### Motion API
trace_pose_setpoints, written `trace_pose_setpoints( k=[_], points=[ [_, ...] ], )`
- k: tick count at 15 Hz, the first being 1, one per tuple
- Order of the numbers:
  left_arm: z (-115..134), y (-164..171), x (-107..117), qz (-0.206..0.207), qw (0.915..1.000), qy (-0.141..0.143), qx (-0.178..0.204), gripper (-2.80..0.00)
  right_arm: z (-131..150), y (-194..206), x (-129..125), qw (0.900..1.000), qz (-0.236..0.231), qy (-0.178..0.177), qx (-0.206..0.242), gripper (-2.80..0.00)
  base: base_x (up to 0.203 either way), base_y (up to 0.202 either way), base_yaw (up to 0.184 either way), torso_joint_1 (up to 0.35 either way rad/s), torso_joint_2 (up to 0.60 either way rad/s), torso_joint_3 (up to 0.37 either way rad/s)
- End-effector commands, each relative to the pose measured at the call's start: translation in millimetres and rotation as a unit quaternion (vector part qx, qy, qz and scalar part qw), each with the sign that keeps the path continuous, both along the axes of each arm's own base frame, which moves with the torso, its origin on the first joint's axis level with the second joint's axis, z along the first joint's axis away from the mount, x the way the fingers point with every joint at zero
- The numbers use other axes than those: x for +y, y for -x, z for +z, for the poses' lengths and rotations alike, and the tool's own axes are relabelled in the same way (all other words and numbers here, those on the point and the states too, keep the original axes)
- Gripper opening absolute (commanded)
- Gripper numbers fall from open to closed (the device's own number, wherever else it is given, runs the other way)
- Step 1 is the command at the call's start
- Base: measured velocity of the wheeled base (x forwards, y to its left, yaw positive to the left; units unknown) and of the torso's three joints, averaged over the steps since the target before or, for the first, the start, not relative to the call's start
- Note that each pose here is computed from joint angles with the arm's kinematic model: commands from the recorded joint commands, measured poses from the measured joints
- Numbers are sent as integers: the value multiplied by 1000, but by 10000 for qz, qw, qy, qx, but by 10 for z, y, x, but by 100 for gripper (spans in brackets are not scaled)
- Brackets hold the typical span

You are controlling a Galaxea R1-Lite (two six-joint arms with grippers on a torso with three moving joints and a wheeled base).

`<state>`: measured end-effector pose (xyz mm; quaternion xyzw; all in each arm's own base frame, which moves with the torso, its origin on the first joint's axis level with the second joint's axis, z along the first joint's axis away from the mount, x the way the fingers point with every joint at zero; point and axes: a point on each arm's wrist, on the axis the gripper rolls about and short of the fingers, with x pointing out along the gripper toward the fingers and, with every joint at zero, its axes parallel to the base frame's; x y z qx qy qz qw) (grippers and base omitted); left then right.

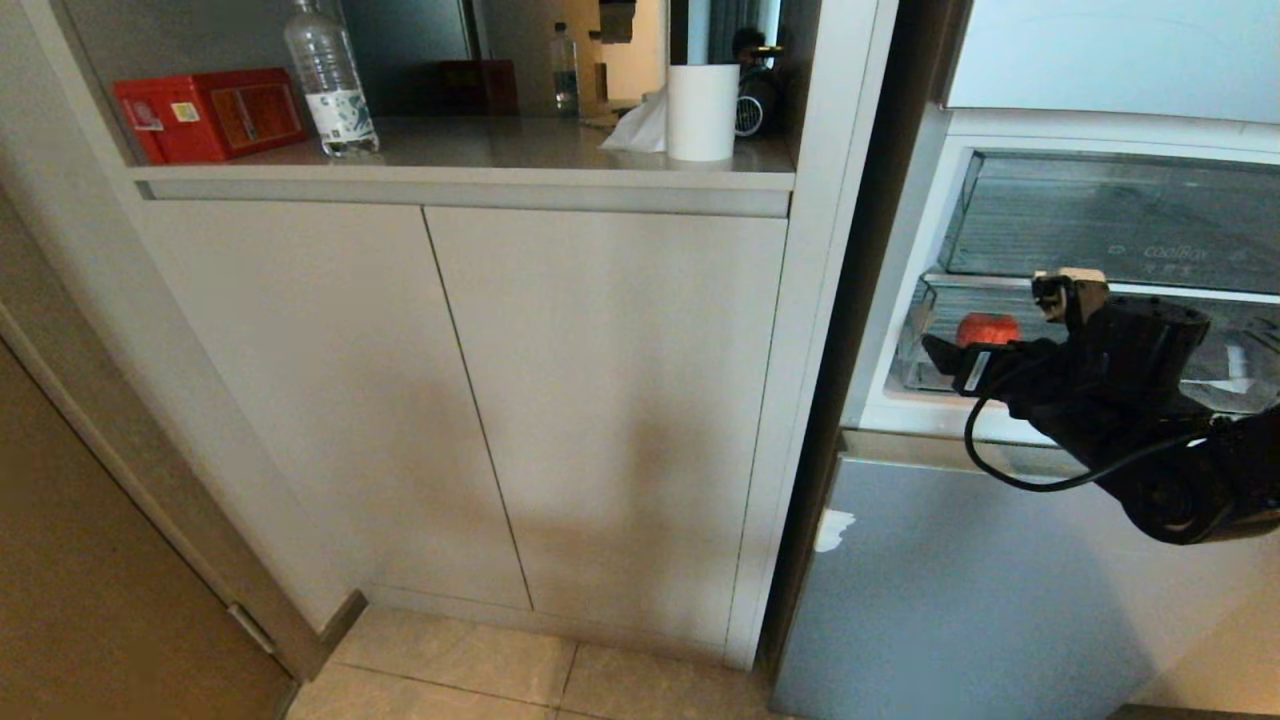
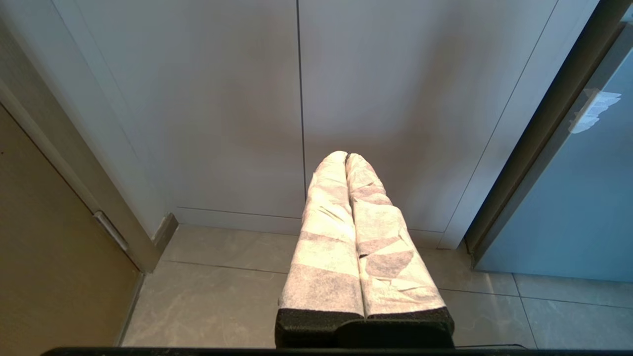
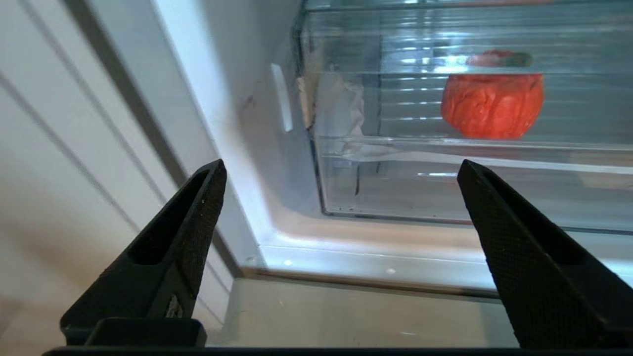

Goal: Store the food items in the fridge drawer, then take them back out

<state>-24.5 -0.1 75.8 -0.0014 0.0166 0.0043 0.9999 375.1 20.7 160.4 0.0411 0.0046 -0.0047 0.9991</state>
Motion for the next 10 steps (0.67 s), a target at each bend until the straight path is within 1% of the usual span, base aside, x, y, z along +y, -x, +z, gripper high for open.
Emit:
trace_pose_setpoints(
  k=[1, 3, 10],
  points=[
    [-1, 0, 0, 4, 10000, 1, 2, -280, -73, -204, 8, 9999, -104, -8, -63, 0, 0, 0, 0, 0, 0, 0],
    [-1, 0, 0, 4, 10000, 1, 2, -280, -96, -348, 8, 9996, -227, -18, -153, 0, 0, 0, 0, 0, 0, 0],
    [-1, 0, 0, 4, 10000, 1, 2, -280, -117, -586, 22, 9989, -310, -53, -355, 0, 0, 0, 0, 0, 0, 0]
  ],
)
